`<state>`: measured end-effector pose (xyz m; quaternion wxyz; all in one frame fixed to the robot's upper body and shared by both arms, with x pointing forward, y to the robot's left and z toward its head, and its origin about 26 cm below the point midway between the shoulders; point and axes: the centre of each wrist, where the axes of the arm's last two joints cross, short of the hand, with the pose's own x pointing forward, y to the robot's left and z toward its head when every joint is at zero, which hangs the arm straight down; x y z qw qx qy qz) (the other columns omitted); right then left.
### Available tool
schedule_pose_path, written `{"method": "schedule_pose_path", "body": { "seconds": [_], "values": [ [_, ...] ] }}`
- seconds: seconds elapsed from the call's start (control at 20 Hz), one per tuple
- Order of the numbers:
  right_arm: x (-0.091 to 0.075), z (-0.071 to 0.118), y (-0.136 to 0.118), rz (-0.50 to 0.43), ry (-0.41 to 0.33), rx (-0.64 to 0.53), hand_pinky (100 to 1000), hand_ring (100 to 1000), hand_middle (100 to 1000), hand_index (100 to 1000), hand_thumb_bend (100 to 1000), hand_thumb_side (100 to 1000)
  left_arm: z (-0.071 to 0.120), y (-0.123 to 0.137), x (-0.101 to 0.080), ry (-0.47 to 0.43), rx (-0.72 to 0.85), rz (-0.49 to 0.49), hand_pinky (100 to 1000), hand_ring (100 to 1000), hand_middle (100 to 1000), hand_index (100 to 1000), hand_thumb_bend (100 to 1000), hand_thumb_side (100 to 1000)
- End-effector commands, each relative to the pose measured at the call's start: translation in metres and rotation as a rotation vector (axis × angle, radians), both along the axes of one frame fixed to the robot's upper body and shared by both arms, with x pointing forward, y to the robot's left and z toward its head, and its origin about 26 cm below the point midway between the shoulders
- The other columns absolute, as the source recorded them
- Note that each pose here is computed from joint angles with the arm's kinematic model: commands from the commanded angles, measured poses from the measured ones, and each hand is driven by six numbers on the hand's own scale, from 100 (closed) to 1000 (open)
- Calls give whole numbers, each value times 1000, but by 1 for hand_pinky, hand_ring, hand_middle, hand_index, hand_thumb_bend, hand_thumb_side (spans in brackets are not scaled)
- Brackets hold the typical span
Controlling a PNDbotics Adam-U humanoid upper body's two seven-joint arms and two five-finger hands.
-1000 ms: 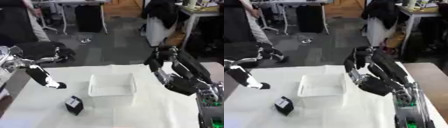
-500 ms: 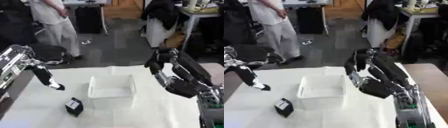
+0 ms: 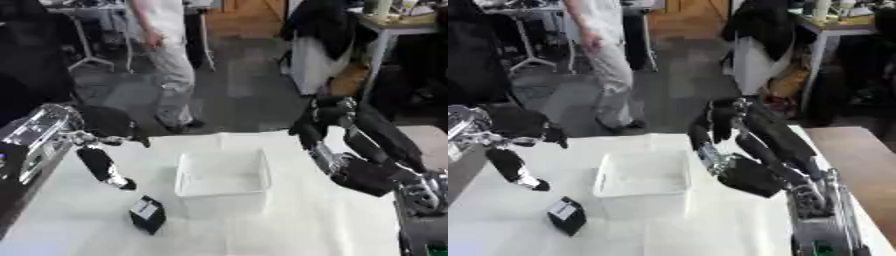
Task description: Pick up objects on the table and place them in the box.
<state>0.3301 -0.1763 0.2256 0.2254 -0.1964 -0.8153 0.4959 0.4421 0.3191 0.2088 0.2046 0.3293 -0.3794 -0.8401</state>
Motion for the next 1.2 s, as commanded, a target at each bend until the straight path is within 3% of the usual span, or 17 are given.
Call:
{"method": "schedule_pose_path", "body": {
  "seconds": [0.05, 0.2, 0.25, 0.3, 0.35, 0.4, 0.45, 0.5, 0.55, 0.6, 0.65, 0.75, 0.8, 0.85, 1.05, 1.2],
  "values": [
    [-3, 7, 1, 12, -26, 2, 392, 412, 498, 628, 100, 1000, 9, 4, 0, 175, 253, -124, 884, 814, 851, 911, 454, 885],
    [-3, 7, 1, 13, -26, 2, 392, 413, 498, 628, 100, 1000, 6, 2, 0, 181, 262, -140, 889, 838, 878, 941, 470, 857],
    [-3, 7, 1, 13, -26, 1, 392, 413, 498, 628, 100, 1000, 6, 2, 0, 181, 264, -144, 881, 812, 850, 909, 449, 889],
    [-3, 7, 1, 12, -26, 1, 392, 413, 498, 628, 100, 1000, 5, 3, 0, 181, 261, -141, 888, 850, 890, 949, 480, 841],
    [-3, 7, 1, 12, -26, 0, 392, 413, 498, 628, 100, 1000, 5, 3, 0, 181, 260, -145, 881, 812, 851, 911, 449, 887],
    [-3, 7, 1, 13, -26, 0, 392, 413, 498, 628, 100, 1000, 1, -1, 0, 193, 266, -177, 889, 856, 896, 956, 488, 832],
    [-3, 7, 1, 13, -26, 0, 392, 413, 498, 628, 100, 1000, 2, -3, -1, 193, 272, -190, 885, 827, 868, 931, 459, 873],
    [-3, 7, 1, 14, -26, 0, 392, 413, 498, 628, 100, 1000, 1, -5, -1, 196, 279, -201, 889, 858, 900, 961, 503, 840],
    [-3, 7, 2, 15, -25, 0, 392, 413, 498, 628, 100, 1000, 0, -7, -1, 200, 289, -214, 890, 841, 881, 942, 473, 853],
    [-3, 7, 2, 15, -25, 0, 392, 413, 498, 628, 100, 1000, 0, -9, -1, 201, 293, -219, 892, 863, 903, 964, 522, 848],
    [-3, 7, 2, 15, -25, 0, 392, 413, 498, 628, 100, 1000, -2, -10, -1, 205, 299, -226, 889, 856, 896, 956, 489, 831],
    [-3, 7, 2, 16, -25, -1, 392, 413, 498, 628, 100, 1000, -4, -12, -1, 212, 309, -235, 890, 859, 900, 961, 506, 841],
    [-3, 7, 2, 16, -25, -1, 392, 413, 498, 628, 100, 1000, -5, -14, -1, 216, 316, -239, 894, 872, 914, 973, 572, 878],
    [-3, 7, 2, 16, -25, -2, 392, 413, 498, 628, 100, 1000, -6, -16, -2, 221, 326, -243, 892, 864, 905, 965, 528, 853],
    [-3, 7, 2, 17, -25, -3, 392, 413, 498, 628, 100, 1000, -12, -20, -3, 250, 359, -249, 864, 854, 895, 958, 552, 907],
    [-3, 7, 2, 17, -24, -3, 392, 413, 498, 628, 100, 1000, -11, -23, -3, 264, 374, -251, 891, 875, 915, 964, 569, 896]
  ]
}}
